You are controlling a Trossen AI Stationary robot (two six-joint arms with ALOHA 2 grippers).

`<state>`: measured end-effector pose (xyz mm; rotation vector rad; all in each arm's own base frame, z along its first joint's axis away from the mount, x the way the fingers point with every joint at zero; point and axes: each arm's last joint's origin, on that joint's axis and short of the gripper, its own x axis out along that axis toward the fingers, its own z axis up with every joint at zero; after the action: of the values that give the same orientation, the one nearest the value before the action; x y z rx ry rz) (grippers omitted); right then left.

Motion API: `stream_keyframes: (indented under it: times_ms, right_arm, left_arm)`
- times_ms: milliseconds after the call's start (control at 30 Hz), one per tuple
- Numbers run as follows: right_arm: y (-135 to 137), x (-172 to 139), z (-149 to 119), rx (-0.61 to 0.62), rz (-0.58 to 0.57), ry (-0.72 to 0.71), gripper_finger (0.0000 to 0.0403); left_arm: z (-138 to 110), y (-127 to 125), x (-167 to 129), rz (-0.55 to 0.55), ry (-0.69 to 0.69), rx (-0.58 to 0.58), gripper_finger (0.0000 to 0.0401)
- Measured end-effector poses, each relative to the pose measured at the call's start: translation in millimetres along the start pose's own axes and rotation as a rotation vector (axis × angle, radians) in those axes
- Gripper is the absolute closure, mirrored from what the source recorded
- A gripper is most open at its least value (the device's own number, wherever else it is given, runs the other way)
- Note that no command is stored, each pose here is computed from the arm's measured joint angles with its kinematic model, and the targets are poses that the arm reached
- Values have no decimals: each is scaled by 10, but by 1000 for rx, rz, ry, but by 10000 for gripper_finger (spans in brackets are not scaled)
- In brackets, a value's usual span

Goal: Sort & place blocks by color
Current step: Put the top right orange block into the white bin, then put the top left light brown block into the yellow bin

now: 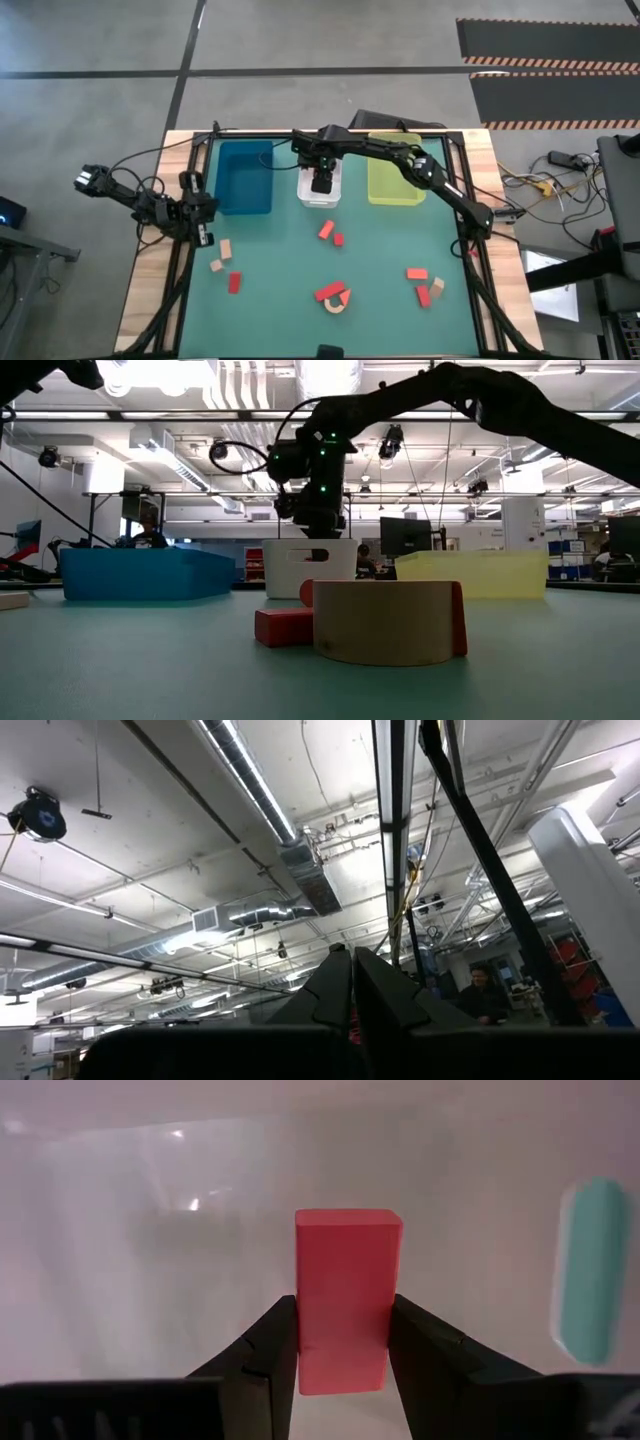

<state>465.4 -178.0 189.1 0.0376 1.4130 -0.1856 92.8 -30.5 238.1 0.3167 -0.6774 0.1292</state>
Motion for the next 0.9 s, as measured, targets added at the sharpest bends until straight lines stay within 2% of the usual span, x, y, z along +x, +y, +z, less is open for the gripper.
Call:
stream_keyframes:
  times_ms: [400,900]
  right_arm:
    - [13,66,28,1,21,-17,281]
    - [13,72,32,12,20,-21,221]
  left_arm:
    - [0,0,0,0,0,0,401]
    - [2,2,0,2,-2,-1,401]
